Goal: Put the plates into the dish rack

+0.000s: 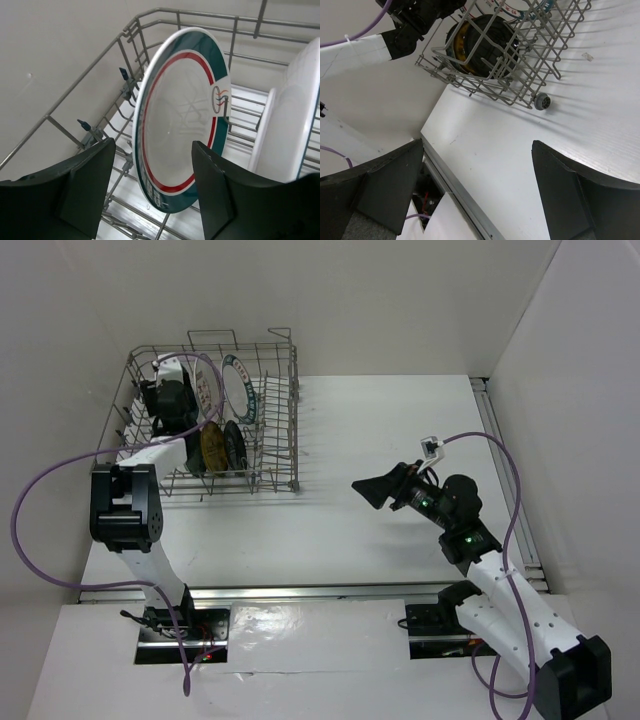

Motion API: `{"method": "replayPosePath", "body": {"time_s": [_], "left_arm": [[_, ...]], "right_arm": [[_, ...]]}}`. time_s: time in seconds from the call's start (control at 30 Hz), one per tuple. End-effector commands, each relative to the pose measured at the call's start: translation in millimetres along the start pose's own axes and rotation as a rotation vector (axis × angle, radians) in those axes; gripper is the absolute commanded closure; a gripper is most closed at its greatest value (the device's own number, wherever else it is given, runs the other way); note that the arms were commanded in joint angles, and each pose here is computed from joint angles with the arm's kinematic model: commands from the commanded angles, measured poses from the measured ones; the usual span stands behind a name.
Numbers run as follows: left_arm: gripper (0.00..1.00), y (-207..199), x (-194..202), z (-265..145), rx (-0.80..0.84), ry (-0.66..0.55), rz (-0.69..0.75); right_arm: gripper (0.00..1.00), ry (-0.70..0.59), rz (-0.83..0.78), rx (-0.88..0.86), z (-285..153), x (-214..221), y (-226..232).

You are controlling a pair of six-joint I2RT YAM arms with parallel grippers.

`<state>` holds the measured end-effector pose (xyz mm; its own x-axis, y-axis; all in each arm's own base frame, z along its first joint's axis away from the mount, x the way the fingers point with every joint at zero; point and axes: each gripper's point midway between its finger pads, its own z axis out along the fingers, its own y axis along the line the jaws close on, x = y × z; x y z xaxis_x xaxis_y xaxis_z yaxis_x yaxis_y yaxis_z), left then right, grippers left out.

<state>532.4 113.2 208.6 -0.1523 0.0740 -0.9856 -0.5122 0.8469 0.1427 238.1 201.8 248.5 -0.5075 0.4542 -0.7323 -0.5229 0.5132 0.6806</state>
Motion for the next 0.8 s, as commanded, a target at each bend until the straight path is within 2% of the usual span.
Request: {"method": "replayPosePath", "body": {"time_s": [0.0, 0.03, 0.13, 0.2, 0.27, 0.33, 0.37, 0.43, 0.47, 0.5, 0.53, 0.6, 0.67, 0.7, 0.73, 0.77], "left_arm": [[0.24, 21, -58, -3, -0.077, -0.121, -0.094], [0.19, 30, -69, -4, -0.119, -0.139, -0.101], [0.15, 56, -111, -18, -0.219, -0.188, -0.142], [0.0, 75, -129, -29, -0.296, -0.189, -0.172], [0.0, 97, -173, -52, -0.34, -0.233, -0.265], [0.0, 105, -179, -70, -0.331, -0.168, -0.282], [0.0, 112, -213, -94, -0.283, -0.214, -0.395], [0.0, 113, -225, -118, -0.207, -0.189, -0.451], [0.0, 110, -218, -128, -0.165, -0.155, -0.448], [0.0, 112, -233, -151, -0.092, -0.188, -0.493], [0.0, 111, -234, -161, -0.057, -0.183, -0.511], [0.0, 97, -222, -182, 0.06, -0.103, -0.507], [0.0, 98, -219, -213, 0.142, -0.083, -0.525], [0.0, 80, -192, -223, 0.229, -0.004, -0.509], [0.0, 81, -194, -251, 0.29, -0.027, -0.528], [0.0, 79, -182, -262, 0.323, -0.003, -0.531]], "right_arm": [[0.04, -0.008, -0.027, -0.042, 1, -4, 9], [0.04, -0.014, -0.031, -0.048, 1, -7, 12], [0.04, -0.008, -0.031, -0.054, 1, -6, 13], [0.04, -0.014, -0.035, -0.06, 1, -8, 15], [0.04, -0.028, -0.055, -0.053, 2, -14, 16], [0.03, -0.018, -0.076, 0.002, 3, -16, 8], [0.0, -0.033, -0.131, 0.061, 5, -23, -3], [0.0, -0.007, -0.177, 0.166, 7, -35, -13], [0.0, 0.009, -0.227, 0.21, 7, -40, -20], [0.0, -0.026, -0.265, 0.253, 9, -63, -13], [0.0, 0.034, -0.265, 0.317, 9, -57, -26], [0.0, 0.012, -0.326, 0.379, 7, -80, -22], [0.0, 0.024, -0.337, 0.426, 1, -82, -22], [0.0, -0.025, -0.348, 0.464, -6, -96, -20], [0.0, -0.035, -0.353, 0.465, -13, -98, -13], [0.0, -0.048, -0.355, 0.473, -18, -102, -10]]}}
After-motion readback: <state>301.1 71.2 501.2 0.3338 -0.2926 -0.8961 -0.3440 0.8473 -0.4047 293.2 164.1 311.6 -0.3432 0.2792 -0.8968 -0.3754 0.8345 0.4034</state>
